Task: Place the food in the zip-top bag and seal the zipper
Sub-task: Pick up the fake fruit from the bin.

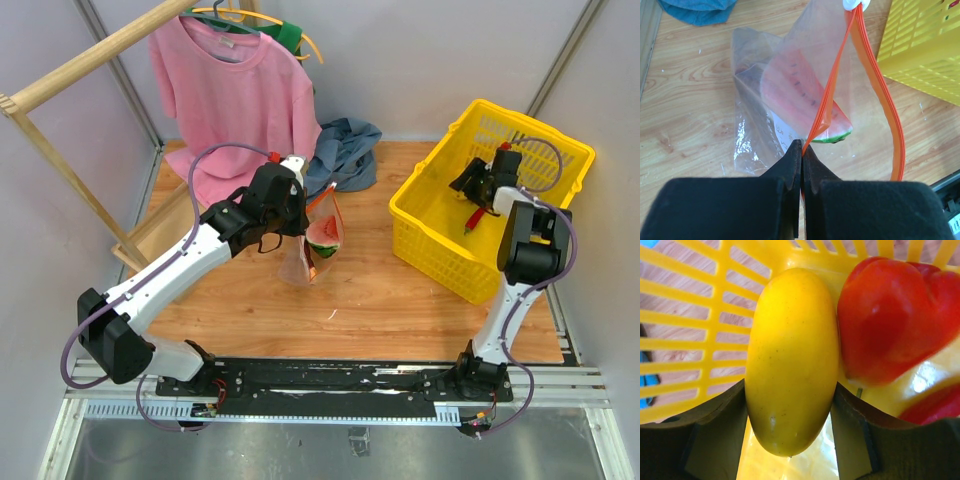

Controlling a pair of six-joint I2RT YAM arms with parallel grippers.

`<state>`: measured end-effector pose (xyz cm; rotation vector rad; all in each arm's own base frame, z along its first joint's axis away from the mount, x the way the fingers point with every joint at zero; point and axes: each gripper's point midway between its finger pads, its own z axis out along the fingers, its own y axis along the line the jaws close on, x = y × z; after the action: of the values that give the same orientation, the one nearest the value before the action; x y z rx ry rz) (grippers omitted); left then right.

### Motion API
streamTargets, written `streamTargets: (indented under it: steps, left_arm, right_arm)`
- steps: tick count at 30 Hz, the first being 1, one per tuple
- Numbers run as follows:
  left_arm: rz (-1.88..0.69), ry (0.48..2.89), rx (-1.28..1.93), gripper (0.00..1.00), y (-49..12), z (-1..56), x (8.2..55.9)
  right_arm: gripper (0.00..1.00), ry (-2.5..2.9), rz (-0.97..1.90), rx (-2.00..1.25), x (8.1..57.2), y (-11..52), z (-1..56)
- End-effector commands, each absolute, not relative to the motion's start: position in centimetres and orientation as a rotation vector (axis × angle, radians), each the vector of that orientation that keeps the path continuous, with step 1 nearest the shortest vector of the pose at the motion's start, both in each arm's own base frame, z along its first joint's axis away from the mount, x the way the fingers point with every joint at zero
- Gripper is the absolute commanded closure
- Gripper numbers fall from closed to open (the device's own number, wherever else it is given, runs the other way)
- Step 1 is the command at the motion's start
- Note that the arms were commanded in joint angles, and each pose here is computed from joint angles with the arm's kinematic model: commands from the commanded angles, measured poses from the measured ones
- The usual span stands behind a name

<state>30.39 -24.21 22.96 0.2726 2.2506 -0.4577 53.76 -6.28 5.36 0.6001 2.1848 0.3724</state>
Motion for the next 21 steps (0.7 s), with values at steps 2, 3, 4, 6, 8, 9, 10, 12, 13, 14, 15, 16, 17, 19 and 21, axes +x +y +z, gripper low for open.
streamTargets:
  steps: [2, 3, 4, 6, 8, 9, 10, 12, 13, 14, 15, 16, 17, 19, 21]
  left_arm:
    - [-0.478, 2.201, 0.268, 1.0, -24.4, 24.5, 30.9]
    - [-0.477, 2.2, 0.267, 1.0, -24.4, 24.5, 30.9]
    - [-0.477, 2.202, 0.267, 1.0, -24.4, 24.4, 30.9]
    - [-0.482, 2.2, 0.266, 1.0, -24.4, 24.5, 30.9]
    - [-0.486, 2.197, 0.267, 1.0, -24.4, 24.6, 30.8]
    - [-0.486, 2.195, 0.267, 1.0, -24.4, 24.7, 30.8]
    - [-0.484, 2.193, 0.267, 1.0, -24.3, 24.7, 30.8]
    - [-0.476, 2.191, 0.267, 1.0, -24.2, 24.9, 30.8]
    - [-0.472, 2.192, 0.27, 1.0, -24.1, 24.9, 30.8]
    - [-0.473, 2.192, 0.271, 1.0, -24.1, 24.9, 30.8]
    - [-0.473, 2.191, 0.272, 1.0, -24.1, 25.0, 30.8]
    - [-0.471, 2.19, 0.273, 1.0, -24.1, 25.0, 30.8]
    - [-0.471, 2.188, 0.273, 1.0, -24.1, 25.1, 30.8]
    - [-0.471, 2.182, 0.277, 1.0, -24.1, 25.3, 30.8]
    - [-0.47, 2.181, 0.278, 1.0, -24.1, 25.3, 30.8]
  right_arm:
    - [0.69, 2.091, 0.335, 0.522, 52.7, -6.9, 11.7]
    - [0.71, 2.085, 0.331, 0.514, 52.4, -6.9, 12.6]
    - [0.72, 2.088, 0.328, 0.512, 51.9, -6.8, 12.9]
    - [0.74, 2.091, 0.326, 0.506, 51.1, -6.5, 13.7]
    - [0.75, 2.085, 0.322, 0.502, 50.1, -6.3, 14.8]
    - [0.76, 2.085, 0.321, 0.506, 49.5, -6.3, 15.3]
    - [0.77, 2.081, 0.324, 0.505, 49.0, -6.0, 15.9]
    - [0.77, 2.075, 0.33, 0.498, 47.9, -5.6, 17.3]
    - [0.77, 2.073, 0.327, 0.495, 47.3, -5.4, 18.1]
    - [0.78, 2.071, 0.327, 0.488, 46.7, -5.2, 18.8]
    - [0.78, 2.065, 0.326, 0.483, 46.1, -5.0, 19.6]
    - [0.78, 2.06, 0.333, 0.474, 45.6, -4.6, 20.5]
    - [0.79, 2.054, 0.344, 0.465, 45.0, -4.3, 21.4]
    - [0.8, 2.029, 0.368, 0.436, 43.7, -3.3, 23.5]
    - [0.81, 2.011, 0.377, 0.397, 42.5, -2.2, 25.3]
